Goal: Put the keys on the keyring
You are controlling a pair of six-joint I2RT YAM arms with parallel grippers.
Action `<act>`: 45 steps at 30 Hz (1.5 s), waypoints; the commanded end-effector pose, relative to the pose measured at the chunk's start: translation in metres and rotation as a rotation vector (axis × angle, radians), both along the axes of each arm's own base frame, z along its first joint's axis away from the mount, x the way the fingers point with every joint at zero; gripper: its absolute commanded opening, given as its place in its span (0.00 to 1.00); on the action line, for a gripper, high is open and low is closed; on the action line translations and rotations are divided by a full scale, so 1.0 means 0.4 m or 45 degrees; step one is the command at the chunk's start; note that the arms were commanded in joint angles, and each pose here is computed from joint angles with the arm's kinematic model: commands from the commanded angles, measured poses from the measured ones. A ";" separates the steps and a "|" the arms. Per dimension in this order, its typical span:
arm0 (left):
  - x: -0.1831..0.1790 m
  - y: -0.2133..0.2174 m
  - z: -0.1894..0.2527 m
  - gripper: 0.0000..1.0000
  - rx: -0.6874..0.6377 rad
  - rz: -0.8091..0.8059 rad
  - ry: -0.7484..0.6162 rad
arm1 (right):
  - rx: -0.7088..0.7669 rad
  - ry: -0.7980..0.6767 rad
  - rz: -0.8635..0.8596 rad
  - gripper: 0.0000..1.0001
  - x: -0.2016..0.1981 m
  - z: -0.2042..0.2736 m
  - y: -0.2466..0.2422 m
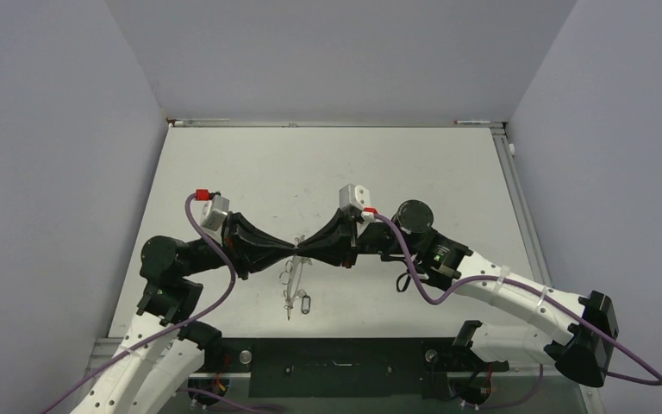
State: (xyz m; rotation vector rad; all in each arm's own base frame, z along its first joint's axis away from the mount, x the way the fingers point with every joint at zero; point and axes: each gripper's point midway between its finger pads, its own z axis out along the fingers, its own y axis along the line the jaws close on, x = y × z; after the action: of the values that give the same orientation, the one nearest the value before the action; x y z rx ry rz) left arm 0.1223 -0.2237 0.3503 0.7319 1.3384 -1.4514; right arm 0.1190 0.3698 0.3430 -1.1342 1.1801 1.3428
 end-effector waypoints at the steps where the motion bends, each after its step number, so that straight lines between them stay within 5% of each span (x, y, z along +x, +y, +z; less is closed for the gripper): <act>1: -0.010 0.004 0.031 0.09 -0.035 0.001 -0.066 | 0.075 -0.118 0.035 0.05 -0.017 0.052 -0.001; 4: -0.014 0.008 0.040 0.52 -0.042 0.009 -0.090 | 0.085 -0.167 0.030 0.05 -0.016 0.064 -0.009; 8: -0.028 0.022 0.060 0.69 -0.064 0.037 -0.144 | 0.131 -0.207 0.034 0.05 -0.017 0.088 -0.028; 17: -0.096 0.057 0.112 0.55 -0.186 0.060 -0.370 | 0.251 -0.333 0.129 0.05 -0.049 0.152 -0.083; 28: -0.069 0.101 0.138 0.32 -0.375 0.275 -0.468 | 0.494 -0.110 0.035 0.05 -0.005 0.243 -0.108; 45: -0.008 0.092 0.180 0.28 -0.574 0.295 -0.316 | 0.746 0.239 -0.136 0.05 0.065 0.239 -0.141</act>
State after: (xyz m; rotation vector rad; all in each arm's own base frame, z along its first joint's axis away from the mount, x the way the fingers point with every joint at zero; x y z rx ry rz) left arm 0.1209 -0.1875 0.4074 0.4673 0.9034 -1.3102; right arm 0.1483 0.3317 0.4019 -0.6449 1.0436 1.5567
